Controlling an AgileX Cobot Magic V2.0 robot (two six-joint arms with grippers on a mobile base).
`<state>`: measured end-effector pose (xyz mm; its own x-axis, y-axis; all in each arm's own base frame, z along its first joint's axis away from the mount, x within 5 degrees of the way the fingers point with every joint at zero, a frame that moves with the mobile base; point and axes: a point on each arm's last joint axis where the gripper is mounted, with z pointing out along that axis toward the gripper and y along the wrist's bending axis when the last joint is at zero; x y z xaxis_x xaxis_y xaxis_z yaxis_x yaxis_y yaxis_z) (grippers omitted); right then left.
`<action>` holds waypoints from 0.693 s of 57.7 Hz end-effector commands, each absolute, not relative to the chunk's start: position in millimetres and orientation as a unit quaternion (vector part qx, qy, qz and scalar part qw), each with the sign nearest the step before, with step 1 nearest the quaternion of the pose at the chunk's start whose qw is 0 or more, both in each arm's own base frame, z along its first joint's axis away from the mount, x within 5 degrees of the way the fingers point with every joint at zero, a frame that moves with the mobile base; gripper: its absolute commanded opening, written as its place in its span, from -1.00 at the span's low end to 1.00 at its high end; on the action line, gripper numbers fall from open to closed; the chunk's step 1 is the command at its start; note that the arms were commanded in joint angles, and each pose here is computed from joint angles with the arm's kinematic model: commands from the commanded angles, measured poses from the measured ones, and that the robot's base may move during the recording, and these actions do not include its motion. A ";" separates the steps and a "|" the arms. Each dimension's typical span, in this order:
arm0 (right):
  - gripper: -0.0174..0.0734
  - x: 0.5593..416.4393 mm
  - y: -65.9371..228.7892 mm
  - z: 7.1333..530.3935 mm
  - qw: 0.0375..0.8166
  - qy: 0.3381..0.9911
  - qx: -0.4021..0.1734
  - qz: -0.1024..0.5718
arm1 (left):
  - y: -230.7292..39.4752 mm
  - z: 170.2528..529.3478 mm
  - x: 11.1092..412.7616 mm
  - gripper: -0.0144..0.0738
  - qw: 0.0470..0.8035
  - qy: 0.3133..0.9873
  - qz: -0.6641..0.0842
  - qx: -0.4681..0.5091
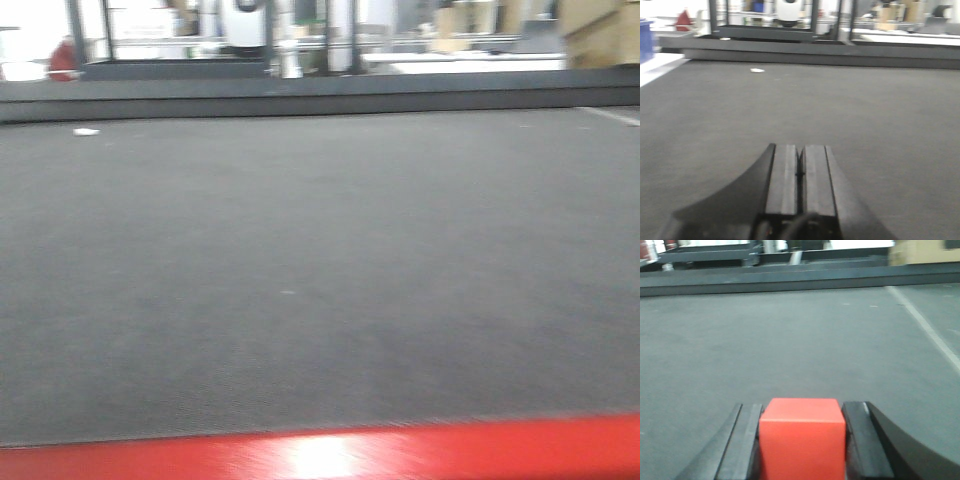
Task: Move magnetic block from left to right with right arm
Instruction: 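Drive the base past the red table toward the office chair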
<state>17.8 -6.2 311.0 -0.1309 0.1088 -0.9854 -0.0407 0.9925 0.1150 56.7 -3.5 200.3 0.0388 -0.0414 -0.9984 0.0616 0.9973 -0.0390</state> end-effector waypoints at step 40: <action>-0.10 17.6 -6.3 325.9 0.695 0.717 0.013 0.052 | -2.8 205.9 55.4 -0.96 0.750 0.660 -0.039 0.001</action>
